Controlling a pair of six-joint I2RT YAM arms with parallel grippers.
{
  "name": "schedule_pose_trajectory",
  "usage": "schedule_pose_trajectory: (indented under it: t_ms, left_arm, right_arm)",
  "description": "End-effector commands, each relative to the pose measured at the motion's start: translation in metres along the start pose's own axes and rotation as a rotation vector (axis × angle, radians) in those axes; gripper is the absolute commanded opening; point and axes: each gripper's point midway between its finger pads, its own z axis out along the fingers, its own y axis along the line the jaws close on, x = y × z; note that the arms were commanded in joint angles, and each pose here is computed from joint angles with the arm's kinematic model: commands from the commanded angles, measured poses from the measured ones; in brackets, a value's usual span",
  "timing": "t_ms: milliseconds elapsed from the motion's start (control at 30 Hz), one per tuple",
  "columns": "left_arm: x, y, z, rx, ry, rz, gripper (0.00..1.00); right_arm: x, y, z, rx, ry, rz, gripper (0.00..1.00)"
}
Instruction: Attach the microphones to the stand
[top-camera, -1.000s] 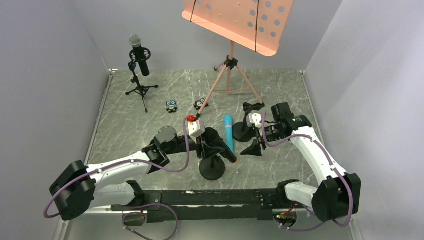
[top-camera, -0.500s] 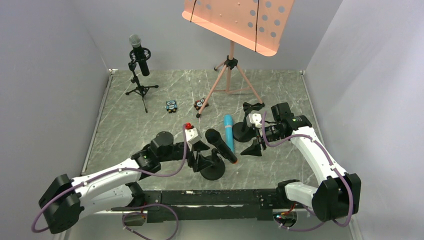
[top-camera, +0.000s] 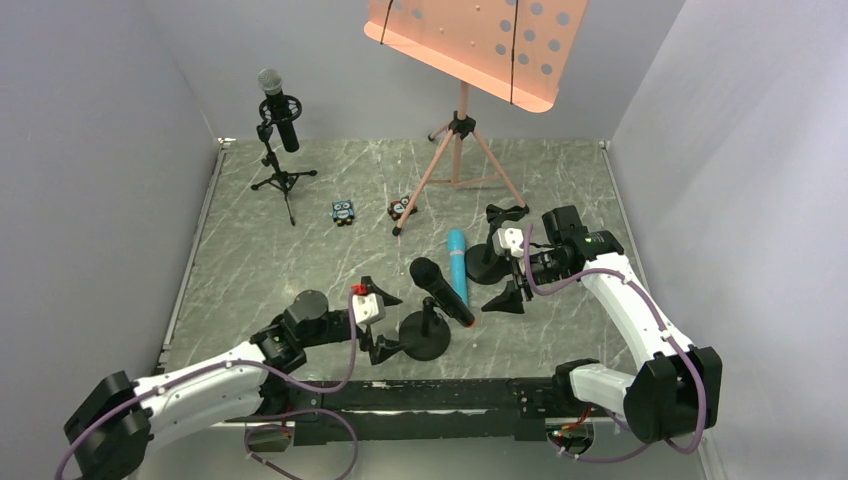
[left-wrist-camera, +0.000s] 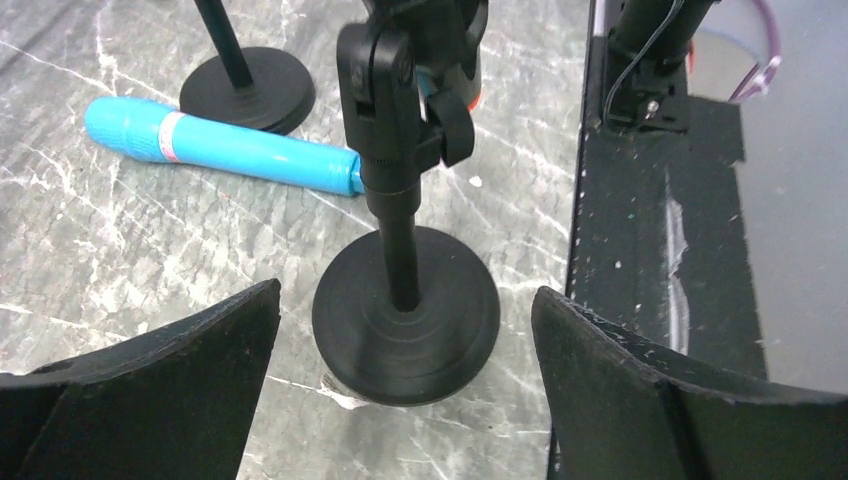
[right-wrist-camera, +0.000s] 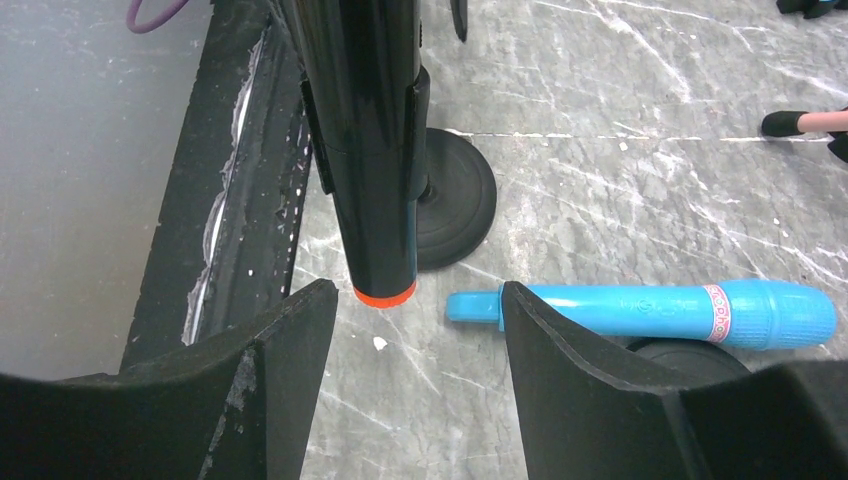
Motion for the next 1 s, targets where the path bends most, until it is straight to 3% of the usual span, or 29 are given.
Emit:
schedule_pose_trajectory:
  t_ms: [0, 367, 500, 833, 967]
  left_arm:
    - [-0.018, 0.006, 0.013, 0.029, -0.095, 0.145, 0.99]
    - [-0.019, 0.022, 0.057, 0.086, -0.119, 0.092, 0.86]
    - [-0.018, 0.021, 0.068, 0.115, -0.121, 0.051, 0.76]
    - [-0.007, 0.012, 0.072, 0.164, -0.114, -0.028, 0.56]
    - [-0.005, 0.007, 0.074, 0.186, -0.12, -0.045, 0.54]
  right_arm:
    - [-0.005, 0.003, 0.0, -0.008, -0.029, -0.043, 0.67]
    - [-0.004, 0.003, 0.0, -0.004, -0.025, -0.047, 0.67]
    - [-0.004, 0.003, 0.0, -0.006, -0.025, -0.043, 0.67]
    - [-0.005, 0.003, -0.001, -0.007, -0.027, -0.045, 0.67]
    - [-0.005, 0.003, -0.001, -0.007, -0.028, -0.043, 0.67]
